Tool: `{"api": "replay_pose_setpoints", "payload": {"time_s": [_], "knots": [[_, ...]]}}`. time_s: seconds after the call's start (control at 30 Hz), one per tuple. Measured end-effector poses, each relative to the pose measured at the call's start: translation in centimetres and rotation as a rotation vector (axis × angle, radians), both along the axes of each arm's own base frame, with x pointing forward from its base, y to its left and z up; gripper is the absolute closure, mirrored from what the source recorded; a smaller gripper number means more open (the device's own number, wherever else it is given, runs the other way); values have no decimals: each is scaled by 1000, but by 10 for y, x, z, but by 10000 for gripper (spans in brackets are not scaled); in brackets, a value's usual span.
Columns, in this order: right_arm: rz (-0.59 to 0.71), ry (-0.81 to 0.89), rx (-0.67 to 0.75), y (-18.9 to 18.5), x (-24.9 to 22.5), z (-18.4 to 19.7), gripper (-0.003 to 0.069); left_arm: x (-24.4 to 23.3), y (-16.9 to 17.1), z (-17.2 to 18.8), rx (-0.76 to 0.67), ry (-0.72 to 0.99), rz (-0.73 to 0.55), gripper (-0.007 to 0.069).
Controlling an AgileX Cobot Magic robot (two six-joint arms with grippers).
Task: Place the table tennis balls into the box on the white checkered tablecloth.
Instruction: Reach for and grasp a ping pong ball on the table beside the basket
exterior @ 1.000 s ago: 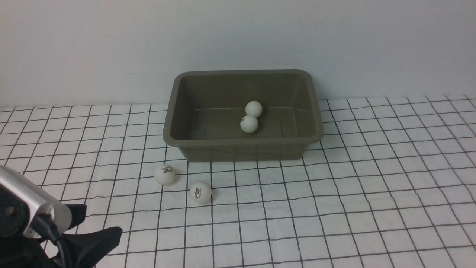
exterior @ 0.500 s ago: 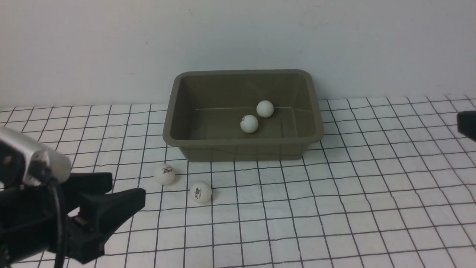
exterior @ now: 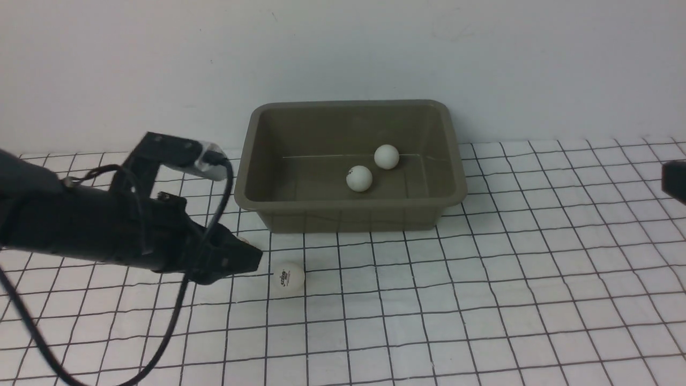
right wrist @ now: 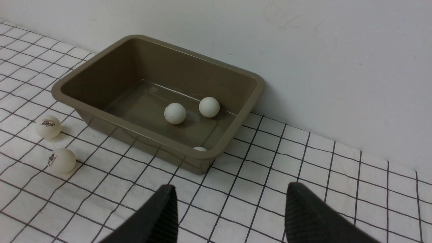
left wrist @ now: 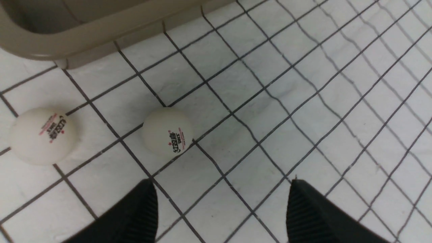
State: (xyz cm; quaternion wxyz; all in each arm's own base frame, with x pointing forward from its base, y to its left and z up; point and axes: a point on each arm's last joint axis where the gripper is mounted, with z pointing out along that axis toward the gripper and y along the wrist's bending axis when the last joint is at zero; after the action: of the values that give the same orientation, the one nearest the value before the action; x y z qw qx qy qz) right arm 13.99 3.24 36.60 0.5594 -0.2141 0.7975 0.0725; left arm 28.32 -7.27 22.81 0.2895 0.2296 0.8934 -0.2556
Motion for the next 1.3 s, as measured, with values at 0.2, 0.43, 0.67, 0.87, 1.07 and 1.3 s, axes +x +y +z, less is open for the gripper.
{"api": "replay_pose_setpoints", "payload": {"time_s": [0.2,0.43,0.67,0.87,1.07,1.3], "knots": [[5,-7,4,0,0,1,261,18,-20,-24,70,-2,-11,165],[6,-6,4,0,0,0,261,28,-33,-41,130,-30,23,165],[1,-15,4,0,1,1,261,37,-52,-68,194,-36,39,165],[1,-17,4,0,0,1,261,42,-60,-80,211,-34,50,175],[0,-19,3,0,0,1,262,50,-60,-91,240,-41,78,273],[-1,-22,6,0,0,2,267,36,-73,-45,150,-134,0,273]]}}
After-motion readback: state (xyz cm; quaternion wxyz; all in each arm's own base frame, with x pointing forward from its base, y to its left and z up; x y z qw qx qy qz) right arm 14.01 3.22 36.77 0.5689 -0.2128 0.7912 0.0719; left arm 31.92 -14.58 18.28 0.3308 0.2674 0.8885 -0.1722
